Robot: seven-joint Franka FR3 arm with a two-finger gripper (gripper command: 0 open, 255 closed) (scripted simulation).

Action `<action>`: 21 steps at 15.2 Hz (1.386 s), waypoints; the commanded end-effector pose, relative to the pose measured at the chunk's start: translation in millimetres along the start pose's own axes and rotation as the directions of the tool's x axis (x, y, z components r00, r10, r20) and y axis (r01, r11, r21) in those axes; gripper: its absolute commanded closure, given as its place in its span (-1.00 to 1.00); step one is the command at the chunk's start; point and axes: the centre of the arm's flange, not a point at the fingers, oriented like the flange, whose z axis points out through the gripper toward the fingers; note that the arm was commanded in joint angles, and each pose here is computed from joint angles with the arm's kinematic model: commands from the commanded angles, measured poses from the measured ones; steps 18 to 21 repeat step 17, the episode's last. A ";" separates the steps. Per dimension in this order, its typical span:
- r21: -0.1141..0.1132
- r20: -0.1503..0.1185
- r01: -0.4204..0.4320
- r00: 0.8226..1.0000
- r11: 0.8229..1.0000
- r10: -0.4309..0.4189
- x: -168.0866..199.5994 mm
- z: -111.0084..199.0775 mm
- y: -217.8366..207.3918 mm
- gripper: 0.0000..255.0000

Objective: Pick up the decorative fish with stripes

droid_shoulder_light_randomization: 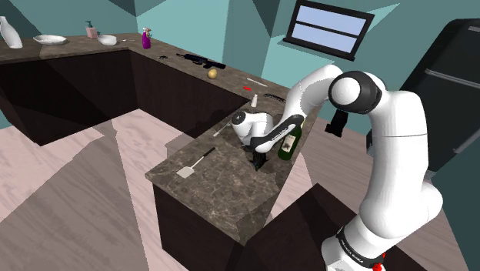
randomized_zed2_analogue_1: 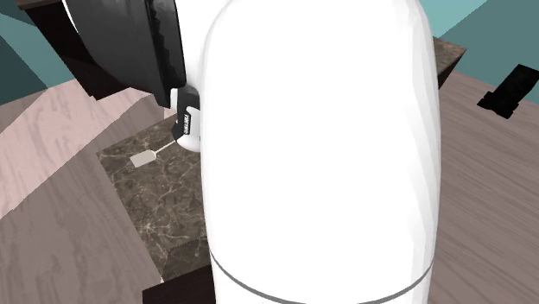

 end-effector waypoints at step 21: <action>-0.002 0.002 0.000 1.000 1.000 0.000 32.2 -63.8 33.5 1.00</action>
